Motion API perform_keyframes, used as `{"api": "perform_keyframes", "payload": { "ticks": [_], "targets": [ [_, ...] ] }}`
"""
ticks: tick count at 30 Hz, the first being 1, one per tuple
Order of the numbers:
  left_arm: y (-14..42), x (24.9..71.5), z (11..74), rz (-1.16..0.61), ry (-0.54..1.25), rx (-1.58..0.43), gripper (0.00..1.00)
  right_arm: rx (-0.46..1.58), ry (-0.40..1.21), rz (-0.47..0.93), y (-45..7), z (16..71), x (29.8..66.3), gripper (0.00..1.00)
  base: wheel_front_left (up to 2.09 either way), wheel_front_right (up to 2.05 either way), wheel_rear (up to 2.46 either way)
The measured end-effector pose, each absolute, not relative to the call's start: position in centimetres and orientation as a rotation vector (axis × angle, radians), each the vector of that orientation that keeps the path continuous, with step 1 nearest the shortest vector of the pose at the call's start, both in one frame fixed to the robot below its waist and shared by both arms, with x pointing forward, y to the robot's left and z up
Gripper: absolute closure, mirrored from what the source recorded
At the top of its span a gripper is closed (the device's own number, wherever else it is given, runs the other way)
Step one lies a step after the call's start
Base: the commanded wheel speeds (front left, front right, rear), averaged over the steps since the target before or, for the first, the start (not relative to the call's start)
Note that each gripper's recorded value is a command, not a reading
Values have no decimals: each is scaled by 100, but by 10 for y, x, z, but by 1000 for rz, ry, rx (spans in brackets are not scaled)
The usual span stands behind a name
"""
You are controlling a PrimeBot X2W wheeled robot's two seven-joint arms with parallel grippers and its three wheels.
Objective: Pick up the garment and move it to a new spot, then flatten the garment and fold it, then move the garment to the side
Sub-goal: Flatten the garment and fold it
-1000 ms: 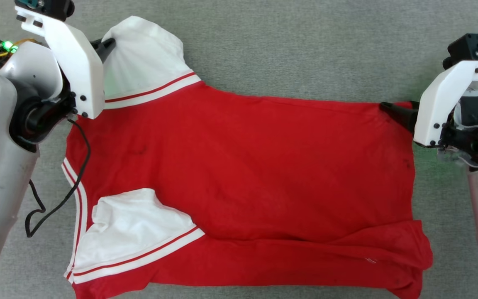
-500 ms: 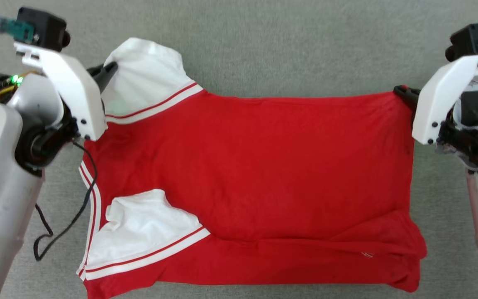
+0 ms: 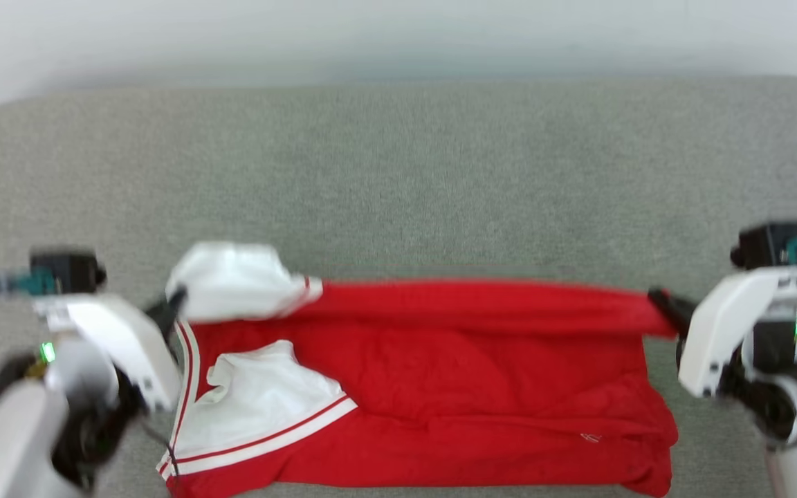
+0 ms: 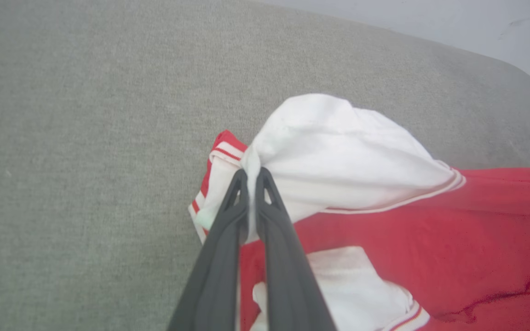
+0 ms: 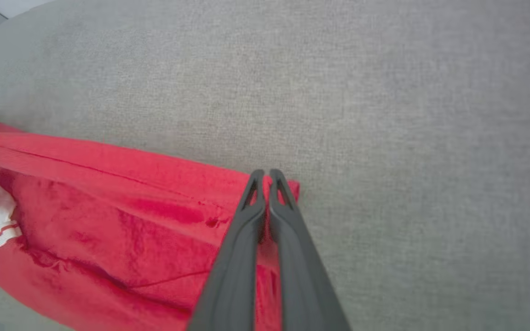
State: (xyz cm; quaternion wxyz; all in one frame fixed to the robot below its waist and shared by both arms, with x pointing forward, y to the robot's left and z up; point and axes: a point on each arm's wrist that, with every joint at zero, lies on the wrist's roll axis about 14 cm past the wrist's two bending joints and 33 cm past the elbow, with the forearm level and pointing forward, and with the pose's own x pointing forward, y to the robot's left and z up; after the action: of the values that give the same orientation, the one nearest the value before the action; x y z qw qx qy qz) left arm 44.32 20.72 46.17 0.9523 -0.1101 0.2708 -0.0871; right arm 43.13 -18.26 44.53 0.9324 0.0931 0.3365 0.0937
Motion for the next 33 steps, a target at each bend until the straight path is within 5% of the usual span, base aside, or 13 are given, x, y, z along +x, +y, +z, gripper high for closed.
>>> {"api": "perform_keyframes", "payload": {
  "ticks": [8,9,10,11,17,26,33],
  "targets": [
    [205,357,397,-78,746,-381,100,279,763,142,-185,408,370,100,0,0,0],
    [203,352,391,-66,762,-407,100,288,785,139,-184,401,362,82,0,0,0],
    [200,347,387,-54,776,-440,69,298,801,135,-182,395,355,21,0,0,0],
    [197,342,381,-54,794,-456,0,307,817,131,-180,388,347,0,0,0,0],
    [188,344,384,-36,706,-472,0,357,778,95,-181,381,326,0,0,0,0],
    [173,367,445,-113,398,-349,0,323,515,65,-206,443,342,0,0,0,0],
    [172,380,508,-128,107,-203,0,275,620,34,-232,446,336,0,0,0,0]
  ]
}}
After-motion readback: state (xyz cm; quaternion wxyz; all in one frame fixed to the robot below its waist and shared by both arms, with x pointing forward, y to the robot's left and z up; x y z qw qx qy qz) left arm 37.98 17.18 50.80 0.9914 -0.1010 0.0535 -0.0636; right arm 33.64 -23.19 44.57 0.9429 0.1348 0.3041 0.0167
